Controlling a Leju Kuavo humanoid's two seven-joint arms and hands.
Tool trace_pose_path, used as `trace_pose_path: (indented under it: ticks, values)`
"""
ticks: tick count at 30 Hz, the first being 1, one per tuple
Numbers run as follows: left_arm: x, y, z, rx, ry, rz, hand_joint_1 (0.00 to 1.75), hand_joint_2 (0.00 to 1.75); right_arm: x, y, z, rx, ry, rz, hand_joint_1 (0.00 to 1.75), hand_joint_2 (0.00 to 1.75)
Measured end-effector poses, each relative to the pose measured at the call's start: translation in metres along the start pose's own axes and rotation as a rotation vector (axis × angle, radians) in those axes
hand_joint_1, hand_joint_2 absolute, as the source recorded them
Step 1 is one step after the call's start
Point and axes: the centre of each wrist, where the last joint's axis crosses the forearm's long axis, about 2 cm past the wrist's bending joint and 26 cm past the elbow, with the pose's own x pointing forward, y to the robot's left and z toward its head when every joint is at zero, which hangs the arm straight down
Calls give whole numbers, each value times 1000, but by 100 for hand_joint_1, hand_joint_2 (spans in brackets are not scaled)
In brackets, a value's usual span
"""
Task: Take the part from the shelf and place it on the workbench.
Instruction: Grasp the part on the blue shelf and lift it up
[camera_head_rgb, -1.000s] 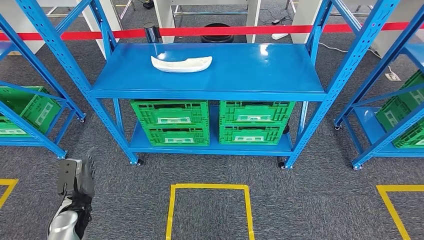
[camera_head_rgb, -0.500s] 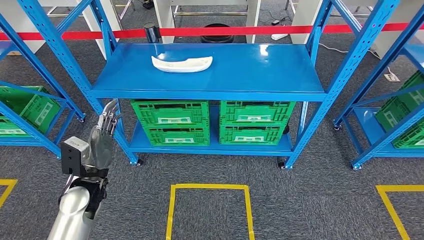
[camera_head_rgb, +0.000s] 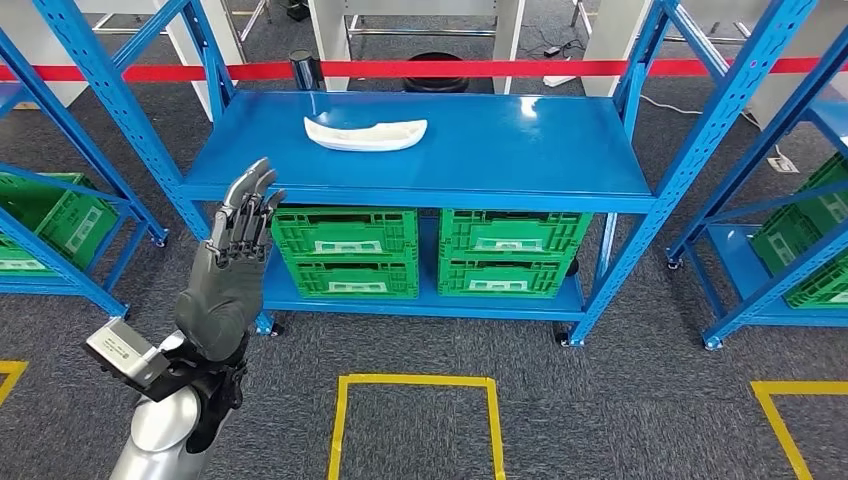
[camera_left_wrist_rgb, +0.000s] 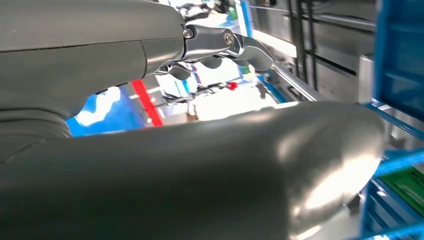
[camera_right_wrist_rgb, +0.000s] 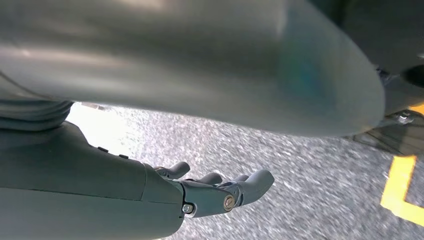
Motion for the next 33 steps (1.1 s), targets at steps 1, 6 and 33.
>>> trace_pose_path:
  ticks: [1,6,33]
  values:
    - [2,-2,-2,-4,-9,4,0,0,0,1,0,2,0,-3,0,0]
    - [7,-7,-8,-17,-43,13,0,0,1,1,0,3,0,-8,0,0]
    - [15,-16,-6,-30,-54,5,0,0,-1,2,0,0,5,-7,0,0]
